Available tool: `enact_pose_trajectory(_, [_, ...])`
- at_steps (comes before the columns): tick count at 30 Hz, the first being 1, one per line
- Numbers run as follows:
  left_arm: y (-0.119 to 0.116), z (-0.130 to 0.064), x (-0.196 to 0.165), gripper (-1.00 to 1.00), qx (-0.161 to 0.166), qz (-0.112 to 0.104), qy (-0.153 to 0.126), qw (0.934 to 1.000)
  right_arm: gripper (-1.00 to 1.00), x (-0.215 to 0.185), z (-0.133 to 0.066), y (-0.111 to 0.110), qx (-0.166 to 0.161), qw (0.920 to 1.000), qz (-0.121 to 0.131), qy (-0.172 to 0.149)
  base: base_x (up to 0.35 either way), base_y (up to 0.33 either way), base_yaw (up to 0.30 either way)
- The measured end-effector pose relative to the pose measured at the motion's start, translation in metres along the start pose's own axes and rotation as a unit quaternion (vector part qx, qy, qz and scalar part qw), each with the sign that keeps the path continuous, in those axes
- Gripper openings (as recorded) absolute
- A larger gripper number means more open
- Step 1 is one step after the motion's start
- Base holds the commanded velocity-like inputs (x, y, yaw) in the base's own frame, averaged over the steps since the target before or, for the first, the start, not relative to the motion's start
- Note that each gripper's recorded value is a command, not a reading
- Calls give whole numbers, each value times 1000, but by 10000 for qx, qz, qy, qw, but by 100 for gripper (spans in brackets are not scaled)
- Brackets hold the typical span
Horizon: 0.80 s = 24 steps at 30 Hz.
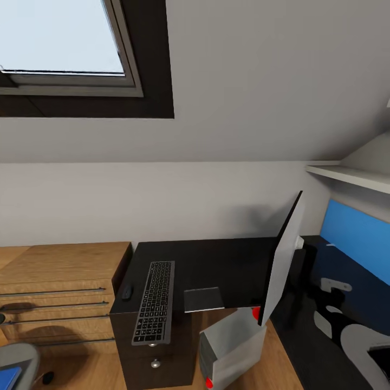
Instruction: In the bedroom, organize the workspace by keeping the computer under the desk, ensuring the monitor is on the desk, placing the keyboard on the desk next to the monitor, placing the mouse on the desk next to the keyboard, moving the folder from the swivel chair onto the desk next to the mouse, stacking the notebook on top of the folder with the pen on top of the notebook, and positioning the swivel chair next to the desk.
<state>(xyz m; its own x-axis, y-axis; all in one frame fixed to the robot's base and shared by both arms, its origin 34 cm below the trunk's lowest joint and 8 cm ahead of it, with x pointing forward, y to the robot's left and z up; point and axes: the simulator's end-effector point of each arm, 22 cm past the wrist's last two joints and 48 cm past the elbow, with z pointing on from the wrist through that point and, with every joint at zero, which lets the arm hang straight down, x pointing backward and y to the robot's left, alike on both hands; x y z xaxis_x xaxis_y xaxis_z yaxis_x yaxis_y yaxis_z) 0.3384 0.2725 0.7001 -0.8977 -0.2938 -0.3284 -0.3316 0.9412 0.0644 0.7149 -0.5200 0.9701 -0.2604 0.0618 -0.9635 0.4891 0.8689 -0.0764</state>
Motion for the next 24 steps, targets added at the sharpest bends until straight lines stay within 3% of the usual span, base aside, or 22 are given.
enact_pose_trajectory(5, [1,0,-3,100,-4,-43,-61,10000,100,10,-3,1,-190,9998,-44,31,0,0,0])
enact_pose_trajectory(11, [5,2,1,100,-64,-38,-20,10000,100,63,-21,-6,-302,9989,-169,330,0,0,0])
enact_pose_trajectory(15, [12,7,12,100,-156,15,75,9998,100,87,-39,-14,-329,9990,-253,158,0,0,0])
enact_pose_trajectory(16, [6,8,-1,100,-43,-189,-291,9994,100,94,-44,-13,-344,9990,-250,129,0,0,0])
enact_pose_trajectory(18, [6,9,-6,100,-14,-285,-491,9984,100,95,-45,-13,-350,9990,-256,126,0,0,0])
enact_pose_trajectory(24, [11,16,14,100,-95,-166,-437,9989,100,96,-46,-12,-356,9990,-256,117,0,0,0])
